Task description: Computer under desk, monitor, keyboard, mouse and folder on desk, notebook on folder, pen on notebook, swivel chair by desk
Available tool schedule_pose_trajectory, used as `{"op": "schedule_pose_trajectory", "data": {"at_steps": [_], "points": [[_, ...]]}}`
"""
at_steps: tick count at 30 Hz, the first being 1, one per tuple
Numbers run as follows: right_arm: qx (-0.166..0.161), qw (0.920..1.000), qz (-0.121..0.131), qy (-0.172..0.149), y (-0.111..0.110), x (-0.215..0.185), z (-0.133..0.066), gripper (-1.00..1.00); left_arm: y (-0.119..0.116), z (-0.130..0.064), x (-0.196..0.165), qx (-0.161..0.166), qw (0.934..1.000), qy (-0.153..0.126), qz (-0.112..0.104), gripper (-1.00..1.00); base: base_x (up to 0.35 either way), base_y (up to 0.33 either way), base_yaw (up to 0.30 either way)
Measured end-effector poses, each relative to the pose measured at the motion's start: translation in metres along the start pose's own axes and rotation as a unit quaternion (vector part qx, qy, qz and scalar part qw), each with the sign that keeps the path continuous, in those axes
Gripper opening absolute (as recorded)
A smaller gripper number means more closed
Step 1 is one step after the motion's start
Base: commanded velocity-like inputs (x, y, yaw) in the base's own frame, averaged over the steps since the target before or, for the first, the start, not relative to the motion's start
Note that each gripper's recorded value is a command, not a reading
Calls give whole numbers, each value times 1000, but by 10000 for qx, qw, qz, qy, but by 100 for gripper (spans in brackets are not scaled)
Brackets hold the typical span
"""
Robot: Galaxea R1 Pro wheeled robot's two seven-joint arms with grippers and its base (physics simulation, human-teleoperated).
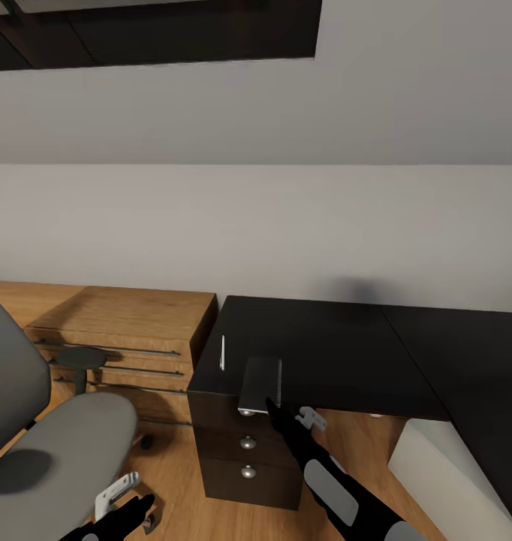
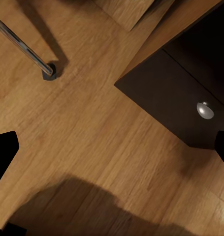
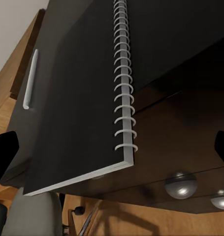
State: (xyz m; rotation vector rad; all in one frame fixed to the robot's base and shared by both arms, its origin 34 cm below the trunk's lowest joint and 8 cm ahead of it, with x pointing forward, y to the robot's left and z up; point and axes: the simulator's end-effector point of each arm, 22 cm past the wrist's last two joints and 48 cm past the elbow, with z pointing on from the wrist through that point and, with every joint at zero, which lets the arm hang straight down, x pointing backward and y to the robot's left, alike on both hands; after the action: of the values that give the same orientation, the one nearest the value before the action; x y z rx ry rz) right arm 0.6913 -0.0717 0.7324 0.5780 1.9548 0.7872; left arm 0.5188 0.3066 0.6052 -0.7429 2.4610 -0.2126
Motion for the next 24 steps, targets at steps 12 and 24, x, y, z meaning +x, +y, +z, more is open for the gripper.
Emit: {"op": "schedule_pose_trajectory", "data": {"at_steps": [12, 24], "points": [[-40, 10000, 27, 11, 2, 6, 2, 100, 2, 4, 3, -7, 10000, 0, -3, 100, 0, 0, 0], [-57, 10000, 22, 10, 4, 7, 2, 100, 3, 4, 3, -13, 10000, 6, -12, 100, 0, 0, 0]]}}
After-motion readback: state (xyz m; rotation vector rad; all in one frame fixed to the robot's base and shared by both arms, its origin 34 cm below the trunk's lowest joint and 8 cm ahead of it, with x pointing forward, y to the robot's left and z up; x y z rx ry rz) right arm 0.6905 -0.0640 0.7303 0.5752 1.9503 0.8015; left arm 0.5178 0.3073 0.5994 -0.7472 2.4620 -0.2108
